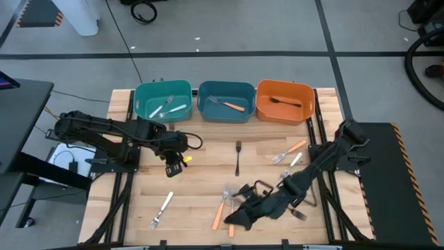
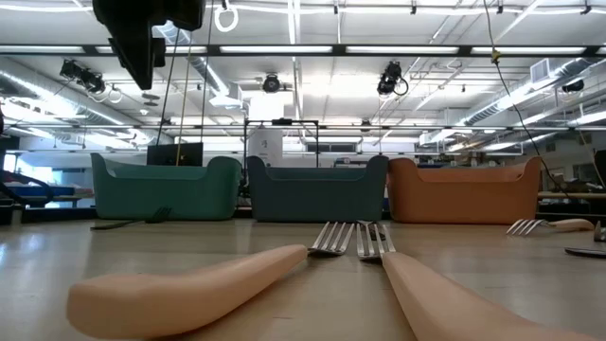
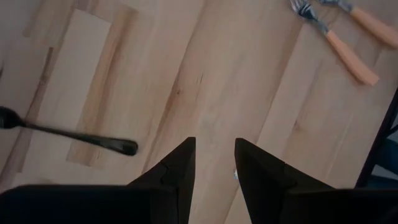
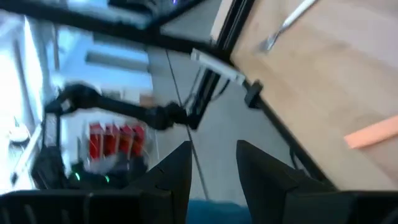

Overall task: Sort silverware by color (type)
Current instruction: Put the bottom right orange fork into the blue bin

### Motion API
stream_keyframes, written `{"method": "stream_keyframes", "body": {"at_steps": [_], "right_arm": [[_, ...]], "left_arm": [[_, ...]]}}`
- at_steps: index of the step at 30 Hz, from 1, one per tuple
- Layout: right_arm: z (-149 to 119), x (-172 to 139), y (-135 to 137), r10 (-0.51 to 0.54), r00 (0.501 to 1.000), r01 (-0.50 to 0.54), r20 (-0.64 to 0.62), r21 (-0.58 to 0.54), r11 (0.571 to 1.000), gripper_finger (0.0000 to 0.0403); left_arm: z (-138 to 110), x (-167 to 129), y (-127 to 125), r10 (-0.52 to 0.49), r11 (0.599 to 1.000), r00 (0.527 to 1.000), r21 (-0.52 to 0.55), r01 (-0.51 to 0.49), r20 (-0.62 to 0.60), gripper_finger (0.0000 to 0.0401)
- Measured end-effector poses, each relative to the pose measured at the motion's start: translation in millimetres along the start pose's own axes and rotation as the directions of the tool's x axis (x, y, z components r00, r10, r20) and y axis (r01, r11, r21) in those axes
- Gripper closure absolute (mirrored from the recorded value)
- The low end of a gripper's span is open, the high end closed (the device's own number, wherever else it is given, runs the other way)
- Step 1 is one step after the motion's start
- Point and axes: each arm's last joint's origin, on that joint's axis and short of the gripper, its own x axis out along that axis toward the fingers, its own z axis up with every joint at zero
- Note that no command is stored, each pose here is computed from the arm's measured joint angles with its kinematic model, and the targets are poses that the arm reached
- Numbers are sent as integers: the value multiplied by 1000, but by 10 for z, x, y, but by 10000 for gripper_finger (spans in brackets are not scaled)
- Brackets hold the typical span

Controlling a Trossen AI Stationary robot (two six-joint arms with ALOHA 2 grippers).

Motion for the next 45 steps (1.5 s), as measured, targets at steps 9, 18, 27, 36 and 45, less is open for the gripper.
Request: {"method": "stream_keyframes", "body": {"at_steps": [9,18,27,36,45], "right_arm": [[-16,520,-120,-264,964,266,-41,67,962,269],[-51,544,-415,-560,825,563,-72,197,803,269],[-36,586,-611,-653,746,664,-131,209,718,269],[27,665,-778,-702,697,716,-149,204,668,269],[45,769,-957,-731,662,748,-165,200,633,269]], "left_arm": [[-6,0,5,4,998,1000,60,-4,-7,280],[-5,0,4,4,996,1000,86,-3,-6,280],[2,1,1,-1,996,1000,88,1,2,280],[17,0,-8,-10,996,1000,87,8,18,280],[27,0,-13,-15,996,1000,87,12,27,280]]}}
